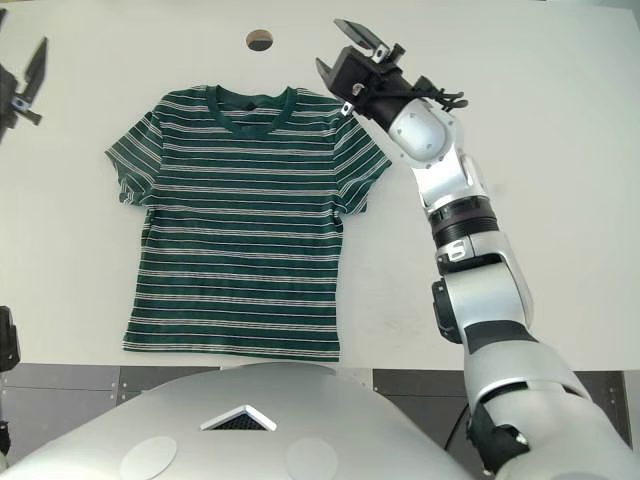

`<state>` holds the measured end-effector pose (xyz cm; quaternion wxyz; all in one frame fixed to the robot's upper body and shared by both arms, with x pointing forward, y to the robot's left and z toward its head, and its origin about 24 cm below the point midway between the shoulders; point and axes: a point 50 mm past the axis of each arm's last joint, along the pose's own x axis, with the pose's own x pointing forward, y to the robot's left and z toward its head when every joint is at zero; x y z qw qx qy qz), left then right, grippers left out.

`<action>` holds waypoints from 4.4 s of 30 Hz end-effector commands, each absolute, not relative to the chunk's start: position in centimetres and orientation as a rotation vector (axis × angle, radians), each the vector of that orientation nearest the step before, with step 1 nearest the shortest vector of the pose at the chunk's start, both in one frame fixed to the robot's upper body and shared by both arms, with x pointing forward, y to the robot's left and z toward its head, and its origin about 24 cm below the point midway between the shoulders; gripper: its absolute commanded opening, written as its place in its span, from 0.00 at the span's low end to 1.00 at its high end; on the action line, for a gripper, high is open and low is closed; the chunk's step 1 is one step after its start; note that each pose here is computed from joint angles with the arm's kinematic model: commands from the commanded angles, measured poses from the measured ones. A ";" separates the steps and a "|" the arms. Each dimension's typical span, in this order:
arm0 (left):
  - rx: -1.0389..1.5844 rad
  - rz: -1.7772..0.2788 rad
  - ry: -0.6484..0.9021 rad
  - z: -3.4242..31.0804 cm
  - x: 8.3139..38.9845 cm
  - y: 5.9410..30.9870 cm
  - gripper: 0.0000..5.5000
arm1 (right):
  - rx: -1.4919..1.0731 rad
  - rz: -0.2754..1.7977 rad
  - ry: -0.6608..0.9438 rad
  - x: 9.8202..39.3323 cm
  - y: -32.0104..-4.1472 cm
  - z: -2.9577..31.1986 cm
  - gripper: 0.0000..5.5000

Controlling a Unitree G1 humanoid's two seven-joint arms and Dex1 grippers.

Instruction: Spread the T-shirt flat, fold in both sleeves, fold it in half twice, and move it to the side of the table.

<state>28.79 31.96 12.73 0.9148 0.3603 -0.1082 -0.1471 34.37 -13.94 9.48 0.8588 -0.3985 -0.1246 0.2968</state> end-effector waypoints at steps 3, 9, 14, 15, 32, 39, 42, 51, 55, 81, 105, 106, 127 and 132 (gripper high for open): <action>0.007 -0.311 0.093 9.3 24.5 32.6 0.38 | -0.816 0.532 -0.279 32.2 -17.0 12.4 0.44; -0.431 -0.174 0.356 5.7 22.9 33.9 0.38 | -0.840 0.526 -0.204 31.4 -17.9 12.5 0.44; -0.431 -0.138 0.520 2.8 22.6 33.4 0.38 | -0.850 0.561 -0.154 31.0 -17.2 12.0 0.44; -0.429 -0.143 0.549 2.3 22.7 33.1 0.38 | -0.851 0.564 -0.152 31.0 -17.1 12.0 0.44; -0.400 -0.173 0.690 -0.5 26.3 30.0 0.38 | -0.839 0.619 -0.136 30.4 -15.6 11.5 0.44; -0.412 -0.182 0.682 -0.5 26.6 29.8 0.20 | -0.838 0.626 -0.136 30.5 -15.4 11.5 0.45; -0.413 -0.173 0.667 -0.3 26.6 29.9 0.10 | -0.836 0.634 -0.138 30.6 -15.2 11.4 0.45; -0.420 -0.147 0.606 0.6 27.5 30.0 0.02 | -0.818 0.644 -0.139 30.6 -14.8 11.2 0.45; -0.427 -0.160 0.586 1.0 27.7 29.9 0.02 | -0.793 0.653 -0.149 30.5 -14.3 11.1 0.45; -0.384 -0.381 0.460 7.3 28.9 24.7 0.02 | -0.739 0.635 -0.151 30.3 -13.9 10.8 0.45; -0.453 -0.484 0.443 6.9 29.3 20.1 0.32 | -0.110 0.567 0.525 28.4 -23.2 3.1 0.67; -0.468 -0.505 0.416 7.4 29.2 19.9 0.32 | -0.043 0.547 0.546 28.6 -23.2 2.8 0.67; -0.513 -0.491 0.324 8.6 28.6 20.4 0.32 | 0.254 0.628 0.674 29.8 -19.6 2.3 0.21; -0.511 -0.495 0.317 8.8 28.6 20.3 0.32 | 0.270 0.626 0.636 30.2 -19.8 3.4 0.04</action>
